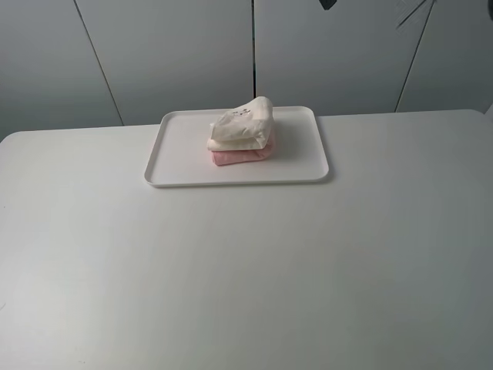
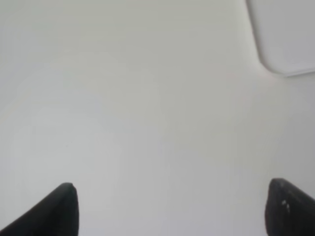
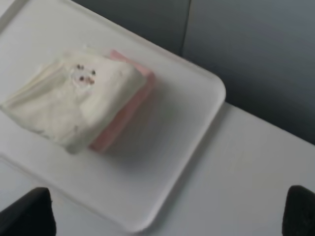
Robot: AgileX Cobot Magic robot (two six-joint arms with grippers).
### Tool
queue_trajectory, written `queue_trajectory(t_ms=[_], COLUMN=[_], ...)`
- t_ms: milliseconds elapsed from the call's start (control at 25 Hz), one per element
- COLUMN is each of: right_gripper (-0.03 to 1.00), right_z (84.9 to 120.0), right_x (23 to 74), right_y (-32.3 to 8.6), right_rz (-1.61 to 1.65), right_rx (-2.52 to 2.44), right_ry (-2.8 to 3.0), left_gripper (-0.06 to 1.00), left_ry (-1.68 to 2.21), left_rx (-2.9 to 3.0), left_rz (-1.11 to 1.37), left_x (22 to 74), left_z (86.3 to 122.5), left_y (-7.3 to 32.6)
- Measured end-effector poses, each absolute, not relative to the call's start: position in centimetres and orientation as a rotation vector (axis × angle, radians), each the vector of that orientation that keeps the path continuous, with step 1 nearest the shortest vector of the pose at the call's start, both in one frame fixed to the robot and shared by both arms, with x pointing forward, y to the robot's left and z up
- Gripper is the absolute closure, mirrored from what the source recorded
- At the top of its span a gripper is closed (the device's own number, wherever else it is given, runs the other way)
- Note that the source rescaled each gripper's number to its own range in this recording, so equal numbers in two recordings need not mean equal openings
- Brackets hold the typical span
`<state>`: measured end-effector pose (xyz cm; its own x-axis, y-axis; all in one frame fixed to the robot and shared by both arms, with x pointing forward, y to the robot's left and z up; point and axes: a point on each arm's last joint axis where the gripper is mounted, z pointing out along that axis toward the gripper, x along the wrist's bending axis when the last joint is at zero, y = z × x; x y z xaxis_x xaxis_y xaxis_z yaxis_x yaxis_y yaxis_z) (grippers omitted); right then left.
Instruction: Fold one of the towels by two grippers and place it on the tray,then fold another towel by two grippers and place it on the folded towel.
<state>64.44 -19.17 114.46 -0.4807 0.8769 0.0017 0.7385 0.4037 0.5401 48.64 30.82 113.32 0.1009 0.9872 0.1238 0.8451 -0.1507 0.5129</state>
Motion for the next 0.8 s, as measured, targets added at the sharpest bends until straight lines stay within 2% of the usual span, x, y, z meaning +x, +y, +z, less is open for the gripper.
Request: queue_trajectory(t_ms=[200, 400, 680, 800], right_gripper=[-0.03, -0.03, -0.03, -0.03], right_z=[113.9, 111.9, 110.0, 110.3], right_x=[59.5, 52.1, 42.4, 38.9], right_y=[-20.6, -22.5, -24.7, -25.2], right_rz=[0.698, 0.705, 0.717, 0.769], right_rx=[1.462, 1.465, 1.46, 1.459], right_ry=[2.318, 2.271, 2.271, 2.271], left_gripper=[-0.03, -0.03, -0.03, -0.03], left_ry=[1.814, 1.806, 1.82, 1.798], left_rx=[1.975, 1.895, 1.887, 1.862], left_rz=[0.719, 0.754, 0.743, 0.768], left_x=[43.4, 39.3, 35.0, 33.2], left_z=[114.1, 114.6, 113.2, 112.7], left_y=[31.2, 31.0, 30.9, 30.8])
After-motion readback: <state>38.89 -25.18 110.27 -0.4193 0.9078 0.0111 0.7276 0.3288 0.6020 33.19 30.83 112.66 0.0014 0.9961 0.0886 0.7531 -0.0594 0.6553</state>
